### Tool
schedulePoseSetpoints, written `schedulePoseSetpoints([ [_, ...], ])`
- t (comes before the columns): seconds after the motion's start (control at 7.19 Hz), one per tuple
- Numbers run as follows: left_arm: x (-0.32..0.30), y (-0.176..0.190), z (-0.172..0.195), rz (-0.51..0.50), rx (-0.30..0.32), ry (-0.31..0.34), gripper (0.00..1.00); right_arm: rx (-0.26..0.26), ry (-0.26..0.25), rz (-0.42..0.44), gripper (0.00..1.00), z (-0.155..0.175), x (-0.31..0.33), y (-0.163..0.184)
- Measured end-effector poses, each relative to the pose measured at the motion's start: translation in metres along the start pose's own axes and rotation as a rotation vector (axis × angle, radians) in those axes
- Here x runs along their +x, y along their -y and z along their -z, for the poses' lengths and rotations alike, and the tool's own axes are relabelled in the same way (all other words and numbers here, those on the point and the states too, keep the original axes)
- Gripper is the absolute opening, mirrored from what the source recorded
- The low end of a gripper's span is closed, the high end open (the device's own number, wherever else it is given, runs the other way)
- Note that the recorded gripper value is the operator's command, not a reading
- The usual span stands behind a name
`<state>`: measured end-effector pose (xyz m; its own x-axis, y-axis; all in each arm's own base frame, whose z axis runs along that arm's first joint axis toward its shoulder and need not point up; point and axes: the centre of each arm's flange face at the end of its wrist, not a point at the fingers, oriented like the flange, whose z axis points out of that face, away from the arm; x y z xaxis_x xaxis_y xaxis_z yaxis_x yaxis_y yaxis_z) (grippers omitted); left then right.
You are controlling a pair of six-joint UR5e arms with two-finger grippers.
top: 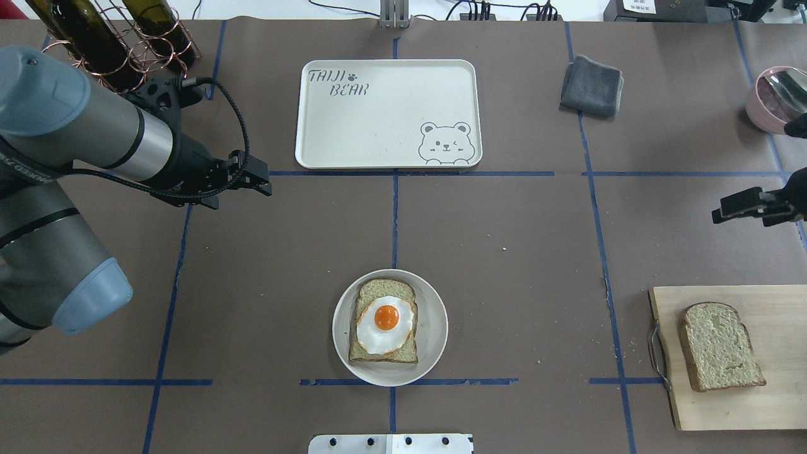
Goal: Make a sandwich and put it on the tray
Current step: 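Lower the right gripper to the bread slice while the left arm hovers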
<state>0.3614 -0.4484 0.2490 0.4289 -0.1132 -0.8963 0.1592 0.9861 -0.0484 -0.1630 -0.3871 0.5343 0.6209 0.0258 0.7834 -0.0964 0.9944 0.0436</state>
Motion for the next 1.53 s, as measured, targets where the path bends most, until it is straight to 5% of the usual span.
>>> schedulePoseSetpoints([
  [0.42,0.011,-0.003,-0.001,0.015,0.001,-0.01,1.0,-0.04,-0.03,0.044,0.97,-0.019,0.045,-0.08],
  [0.7,0.013,-0.003,-0.001,0.015,0.001,-0.012,1.0,-0.062,-0.045,0.091,0.79,-0.024,0.058,-0.11],
  [1.53,0.013,-0.002,-0.002,0.015,0.002,-0.011,1.0,-0.104,-0.046,0.128,0.74,-0.054,0.056,-0.115],
])
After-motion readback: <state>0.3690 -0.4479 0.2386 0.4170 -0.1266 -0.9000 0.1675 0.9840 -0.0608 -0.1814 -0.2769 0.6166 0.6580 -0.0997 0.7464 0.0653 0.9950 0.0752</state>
